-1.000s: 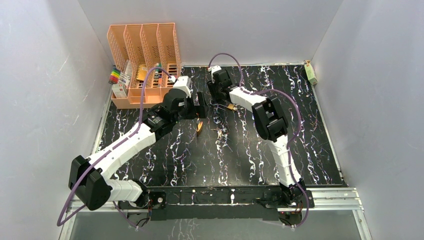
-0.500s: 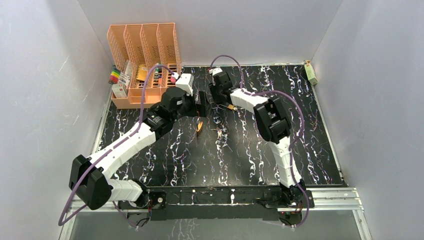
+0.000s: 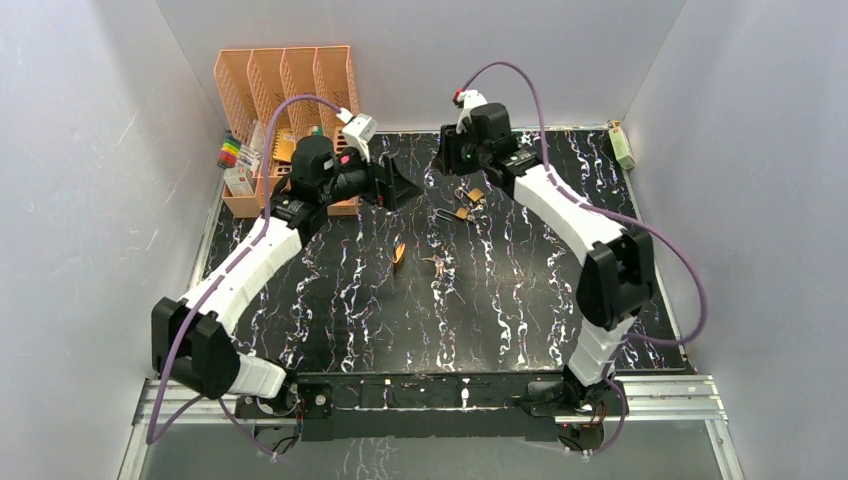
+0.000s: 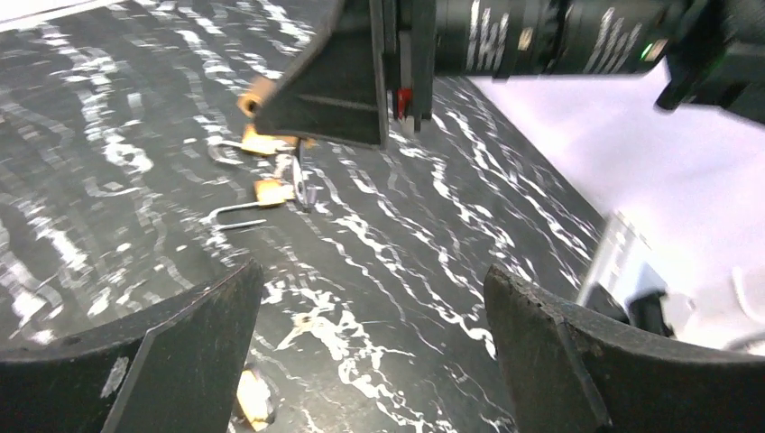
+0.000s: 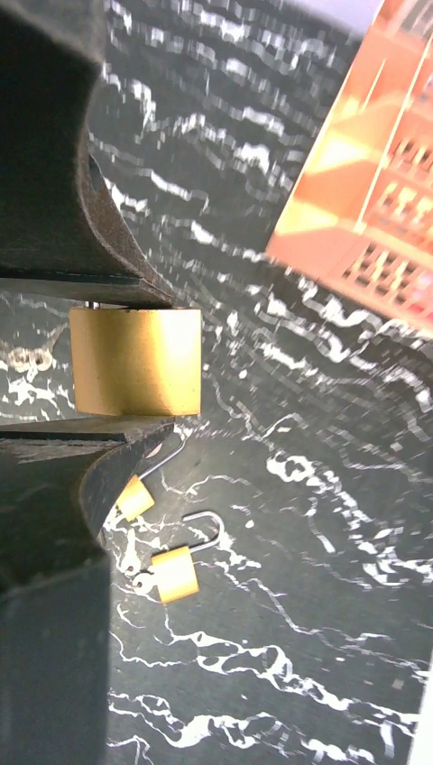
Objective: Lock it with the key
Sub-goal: Pick up the lock from the center of the board, then lock the lock.
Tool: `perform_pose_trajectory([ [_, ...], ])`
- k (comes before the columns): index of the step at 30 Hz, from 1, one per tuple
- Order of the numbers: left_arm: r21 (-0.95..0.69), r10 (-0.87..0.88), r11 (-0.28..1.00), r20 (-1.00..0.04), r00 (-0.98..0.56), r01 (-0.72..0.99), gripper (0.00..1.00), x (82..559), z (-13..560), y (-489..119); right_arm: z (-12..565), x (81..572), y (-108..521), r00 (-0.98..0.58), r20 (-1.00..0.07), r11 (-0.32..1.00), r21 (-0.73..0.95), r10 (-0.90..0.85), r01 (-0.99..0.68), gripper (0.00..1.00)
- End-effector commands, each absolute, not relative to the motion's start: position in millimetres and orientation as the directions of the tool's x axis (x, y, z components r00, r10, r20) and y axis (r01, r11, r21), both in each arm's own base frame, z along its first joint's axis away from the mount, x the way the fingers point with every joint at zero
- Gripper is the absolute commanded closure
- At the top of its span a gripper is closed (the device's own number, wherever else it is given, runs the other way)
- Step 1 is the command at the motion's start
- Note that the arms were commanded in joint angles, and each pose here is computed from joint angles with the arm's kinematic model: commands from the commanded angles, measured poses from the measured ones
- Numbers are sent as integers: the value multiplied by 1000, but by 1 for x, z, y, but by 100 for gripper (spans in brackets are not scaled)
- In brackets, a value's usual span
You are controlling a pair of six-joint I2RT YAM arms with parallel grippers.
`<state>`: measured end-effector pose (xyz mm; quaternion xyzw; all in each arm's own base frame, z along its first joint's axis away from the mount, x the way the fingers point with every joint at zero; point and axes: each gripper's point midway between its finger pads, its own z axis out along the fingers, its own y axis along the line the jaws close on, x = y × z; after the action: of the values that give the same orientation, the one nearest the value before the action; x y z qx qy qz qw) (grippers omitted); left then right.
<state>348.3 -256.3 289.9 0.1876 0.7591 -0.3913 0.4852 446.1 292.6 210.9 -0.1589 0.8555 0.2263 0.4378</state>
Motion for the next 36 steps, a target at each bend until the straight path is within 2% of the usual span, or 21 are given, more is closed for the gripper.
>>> perform_pose_trajectory([
  [1,-428,25,361,-884,-467,829,11,315,300,-287,298,424,296,-473,-880,792,321,47,-519,100],
  [6,-392,-4,435,-901,-434,811,11,330,298,-282,322,410,292,-461,-885,774,333,60,-539,100],
  [12,-385,-77,440,-917,-392,812,12,340,310,-285,322,402,297,-474,-877,742,366,75,-561,100],
  [17,-424,-103,398,-902,-419,814,30,346,313,-294,323,400,301,-486,-871,730,378,72,-570,100],
  [28,-423,-71,385,-900,-431,820,38,347,312,-319,345,391,298,-458,-884,714,381,95,-588,100],
  [30,-413,-64,394,-904,-423,821,44,347,310,-323,349,389,299,-458,-884,706,384,94,-595,100],
  [32,-408,-66,390,-907,-417,825,59,347,312,-324,353,388,300,-457,-885,701,384,94,-601,100],
  [34,-408,-60,371,-907,-417,834,100,345,314,-326,356,386,299,-452,-887,700,382,95,-603,100],
  [36,-401,-47,340,-911,-410,851,100,339,315,-327,360,384,297,-445,-890,703,377,95,-603,100],
])
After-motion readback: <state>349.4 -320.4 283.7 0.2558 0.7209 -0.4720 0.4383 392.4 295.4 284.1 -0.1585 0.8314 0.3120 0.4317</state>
